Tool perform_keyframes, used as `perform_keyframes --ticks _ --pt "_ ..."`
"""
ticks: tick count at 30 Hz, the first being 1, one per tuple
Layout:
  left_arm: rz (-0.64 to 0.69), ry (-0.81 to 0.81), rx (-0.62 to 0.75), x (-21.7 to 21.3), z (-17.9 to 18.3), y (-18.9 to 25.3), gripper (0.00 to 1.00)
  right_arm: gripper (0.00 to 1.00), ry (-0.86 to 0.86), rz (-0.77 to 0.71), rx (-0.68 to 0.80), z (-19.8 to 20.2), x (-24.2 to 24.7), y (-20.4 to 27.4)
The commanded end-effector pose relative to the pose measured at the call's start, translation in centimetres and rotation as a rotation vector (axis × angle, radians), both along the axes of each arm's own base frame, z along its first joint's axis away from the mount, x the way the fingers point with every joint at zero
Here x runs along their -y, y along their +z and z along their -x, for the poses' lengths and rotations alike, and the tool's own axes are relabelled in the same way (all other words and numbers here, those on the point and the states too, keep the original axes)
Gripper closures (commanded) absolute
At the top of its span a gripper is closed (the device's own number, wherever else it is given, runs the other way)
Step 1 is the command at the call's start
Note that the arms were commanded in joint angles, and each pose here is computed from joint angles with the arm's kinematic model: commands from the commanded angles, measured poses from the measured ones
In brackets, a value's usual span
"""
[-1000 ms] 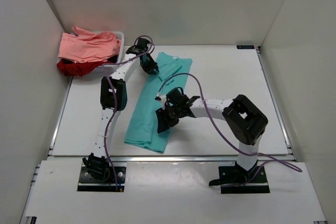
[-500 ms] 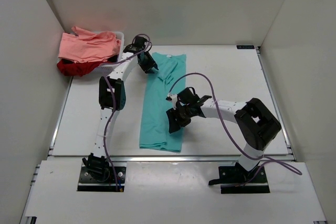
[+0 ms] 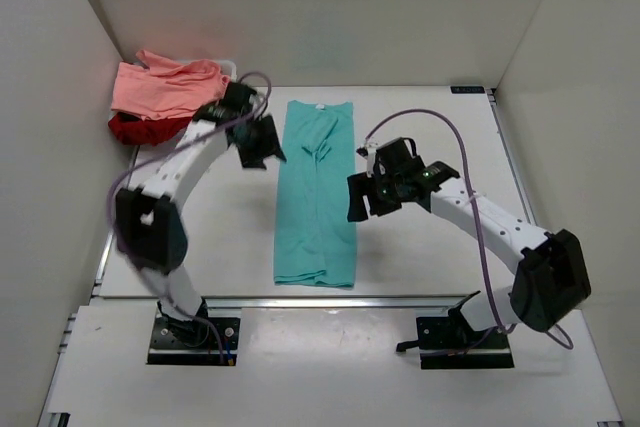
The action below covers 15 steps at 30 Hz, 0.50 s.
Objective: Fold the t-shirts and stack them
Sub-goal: Rotate the tshirt 90 degrees, then grab the bottom of the folded rectangular tshirt with both arms
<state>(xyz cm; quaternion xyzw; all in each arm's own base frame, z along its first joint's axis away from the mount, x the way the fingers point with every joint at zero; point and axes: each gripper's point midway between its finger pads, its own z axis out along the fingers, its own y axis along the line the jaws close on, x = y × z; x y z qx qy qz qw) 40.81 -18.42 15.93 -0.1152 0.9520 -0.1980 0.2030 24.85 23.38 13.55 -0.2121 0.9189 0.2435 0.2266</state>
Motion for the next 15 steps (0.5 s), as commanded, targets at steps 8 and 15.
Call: perform_keyframes --ticks 8,15 --pt "-0.135 -0.189 -0.188 -2.5 21.2 -9.8 0.3 0.4 -0.198 0.019 -0.374 10.9 0.5 -8.0" --pt "-0.175 -0.188 -0.236 -3.7 23.1 -12.5 0.28 0.41 -0.208 -0.023 -0.453 12.2 -2.3 -9.6"
